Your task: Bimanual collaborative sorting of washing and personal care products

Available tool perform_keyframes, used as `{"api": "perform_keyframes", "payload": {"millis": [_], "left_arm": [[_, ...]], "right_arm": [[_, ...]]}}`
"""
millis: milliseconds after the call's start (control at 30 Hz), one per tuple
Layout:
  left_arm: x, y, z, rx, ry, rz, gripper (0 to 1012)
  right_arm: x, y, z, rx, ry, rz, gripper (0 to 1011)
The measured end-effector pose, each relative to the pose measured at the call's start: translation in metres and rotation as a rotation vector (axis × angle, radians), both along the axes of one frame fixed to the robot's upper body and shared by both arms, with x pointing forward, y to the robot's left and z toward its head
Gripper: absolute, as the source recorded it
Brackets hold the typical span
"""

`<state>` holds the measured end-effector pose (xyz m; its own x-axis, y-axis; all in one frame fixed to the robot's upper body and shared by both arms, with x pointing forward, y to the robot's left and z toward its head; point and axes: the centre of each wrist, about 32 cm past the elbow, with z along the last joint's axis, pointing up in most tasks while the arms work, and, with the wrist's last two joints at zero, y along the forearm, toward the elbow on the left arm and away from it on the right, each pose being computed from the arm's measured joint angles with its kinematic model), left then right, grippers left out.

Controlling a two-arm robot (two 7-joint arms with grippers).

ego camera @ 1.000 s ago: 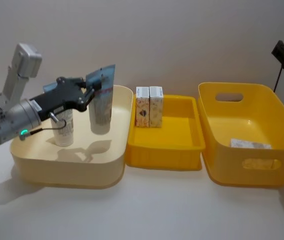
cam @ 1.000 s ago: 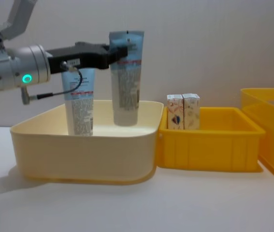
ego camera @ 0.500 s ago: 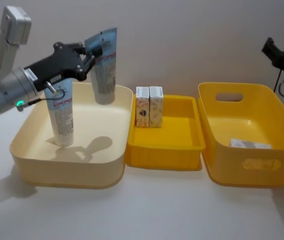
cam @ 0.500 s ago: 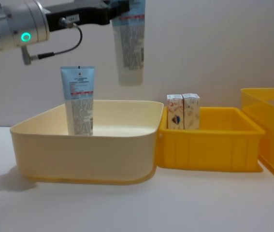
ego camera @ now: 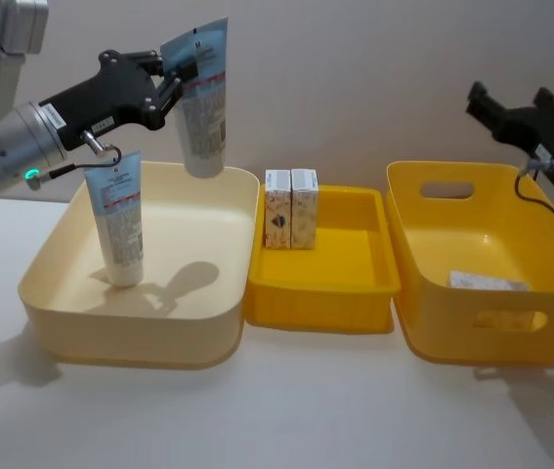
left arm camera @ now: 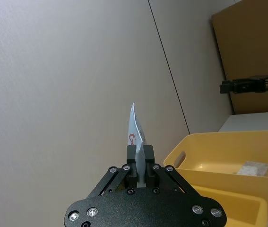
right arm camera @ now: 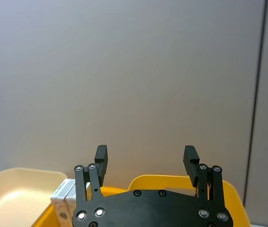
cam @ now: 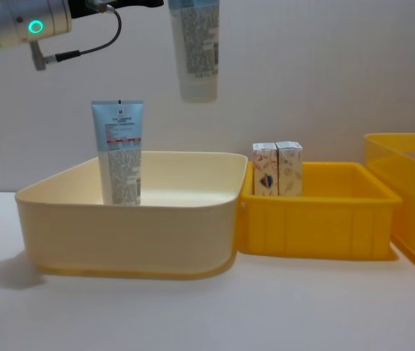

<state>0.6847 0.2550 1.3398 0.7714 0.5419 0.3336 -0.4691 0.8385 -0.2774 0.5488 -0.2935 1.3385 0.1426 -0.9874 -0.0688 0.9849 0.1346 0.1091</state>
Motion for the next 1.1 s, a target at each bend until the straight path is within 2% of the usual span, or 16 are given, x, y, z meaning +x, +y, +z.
{"api": "perform_keyframes", "payload": {"millis": [267, 500, 667, 800, 1100], "left_arm": [[0.0039, 0.0015, 0.0038, -0.009, -0.002, -0.013, 88], [0.0087, 0.0018, 0.0022, -0.029, 0.013, -0.044, 89], [0.0114, 0.0019, 0.0014, -0.040, 0.024, -0.067, 86], [0.0123, 0.0010, 0.0012, -0.046, 0.031, -0.084, 88], [0.0112, -0.0021, -0.0022, -0.060, 0.061, -0.120, 88]], "right_arm": [[-0.005, -0.001, -0.002, -0.045, 0.024, 0.127, 1001], [-0.007, -0.002, -0.003, -0.074, 0.036, 0.225, 1001], [-0.008, -0.001, -0.005, -0.084, 0.033, 0.266, 1001], [-0.009, 0.001, -0.006, -0.092, 0.027, 0.295, 1001], [-0.009, 0.010, -0.008, -0.131, 0.024, 0.421, 1001]]}}
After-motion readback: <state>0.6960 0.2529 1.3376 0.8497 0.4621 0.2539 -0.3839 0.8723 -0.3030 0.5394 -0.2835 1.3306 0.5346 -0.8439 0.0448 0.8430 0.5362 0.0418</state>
